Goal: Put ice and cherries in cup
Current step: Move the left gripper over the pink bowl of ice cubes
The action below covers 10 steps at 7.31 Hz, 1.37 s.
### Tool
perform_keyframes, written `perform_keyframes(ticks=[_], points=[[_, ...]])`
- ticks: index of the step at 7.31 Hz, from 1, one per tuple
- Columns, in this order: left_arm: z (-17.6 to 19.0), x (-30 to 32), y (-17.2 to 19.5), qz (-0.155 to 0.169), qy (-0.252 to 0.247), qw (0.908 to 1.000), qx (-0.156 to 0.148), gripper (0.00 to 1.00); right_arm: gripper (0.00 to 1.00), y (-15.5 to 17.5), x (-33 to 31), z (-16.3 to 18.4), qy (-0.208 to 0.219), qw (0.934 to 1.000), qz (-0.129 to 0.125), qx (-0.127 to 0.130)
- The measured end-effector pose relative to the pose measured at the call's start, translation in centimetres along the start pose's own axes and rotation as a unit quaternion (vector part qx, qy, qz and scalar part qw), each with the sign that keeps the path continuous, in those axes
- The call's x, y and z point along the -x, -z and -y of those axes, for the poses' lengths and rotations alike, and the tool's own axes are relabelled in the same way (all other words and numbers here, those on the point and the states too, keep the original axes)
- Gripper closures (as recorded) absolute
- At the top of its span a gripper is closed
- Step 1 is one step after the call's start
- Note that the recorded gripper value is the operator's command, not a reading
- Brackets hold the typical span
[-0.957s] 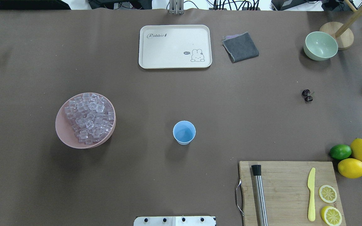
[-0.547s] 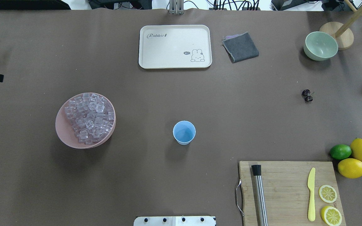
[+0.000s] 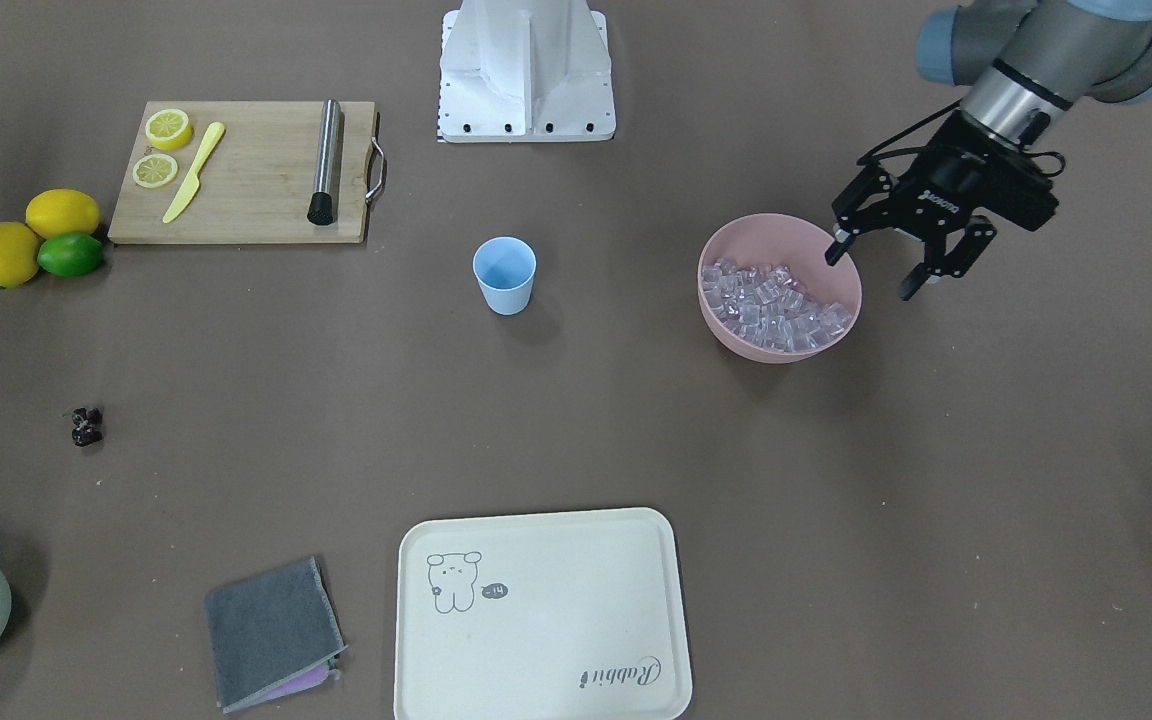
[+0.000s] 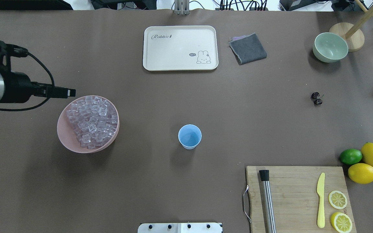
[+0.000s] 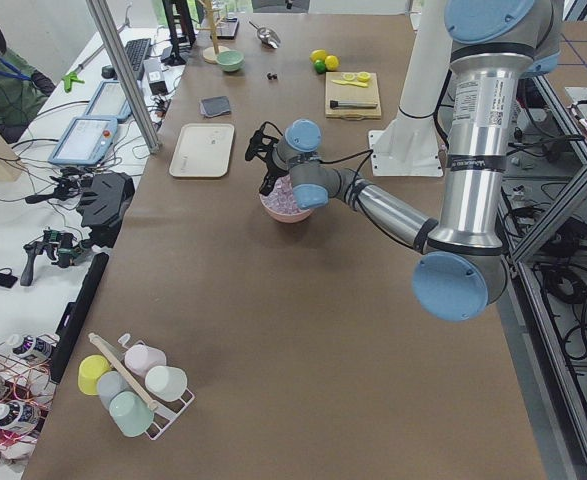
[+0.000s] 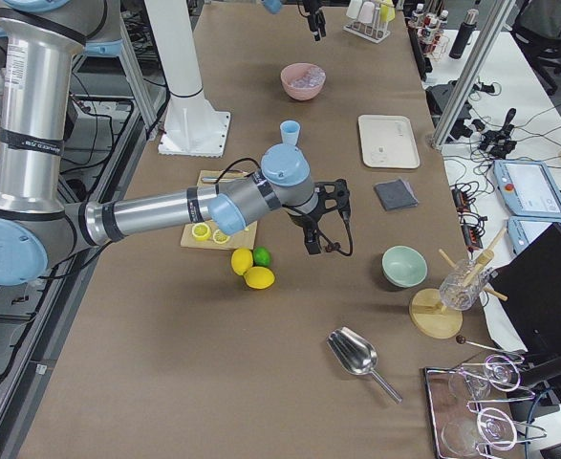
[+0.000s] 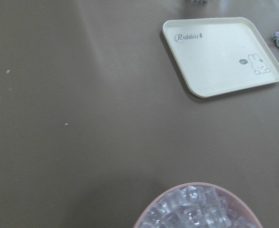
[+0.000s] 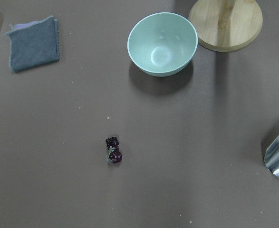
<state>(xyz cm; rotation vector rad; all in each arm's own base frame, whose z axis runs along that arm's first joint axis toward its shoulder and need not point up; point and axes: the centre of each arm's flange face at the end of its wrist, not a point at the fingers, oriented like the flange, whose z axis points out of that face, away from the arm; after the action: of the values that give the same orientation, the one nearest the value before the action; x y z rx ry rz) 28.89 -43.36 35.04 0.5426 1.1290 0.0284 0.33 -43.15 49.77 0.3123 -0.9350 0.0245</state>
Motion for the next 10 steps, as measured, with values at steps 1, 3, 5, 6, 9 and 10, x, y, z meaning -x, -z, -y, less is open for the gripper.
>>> perform_keyframes(ticks=[1,3,5,6,9,10], points=[[-0.4,-3.6,-2.4,0.022,0.008,0.9997,-0.004,0.0,0.0,0.0,0.0,0.0,0.0,1.0,0.0,0.0],[-0.6,-9.4,-5.5,0.081,0.016,0.9963,0.023,0.01,0.0,0.0,0.0,-0.1,0.0,1.0,0.0,0.001],[-2.3,-9.7,-7.8,0.122,0.029,0.991,0.047,0.03,0.0,0.0,0.0,-0.1,0.0,1.0,0.0,0.001],[-3.0,-9.2,-8.5,0.133,0.039,0.9889,0.052,0.17,0.0,0.0,0.0,-0.1,0.0,1.0,0.0,0.0],[-3.8,-8.6,-9.0,0.14,0.043,0.9876,0.057,0.46,0.0,-0.1,-0.1,-0.1,0.0,1.0,0.0,0.001],[-3.8,-8.7,-9.0,0.139,0.043,0.9877,0.057,0.52,0.0,-0.1,-0.1,-0.1,0.0,1.0,0.0,0.001]])
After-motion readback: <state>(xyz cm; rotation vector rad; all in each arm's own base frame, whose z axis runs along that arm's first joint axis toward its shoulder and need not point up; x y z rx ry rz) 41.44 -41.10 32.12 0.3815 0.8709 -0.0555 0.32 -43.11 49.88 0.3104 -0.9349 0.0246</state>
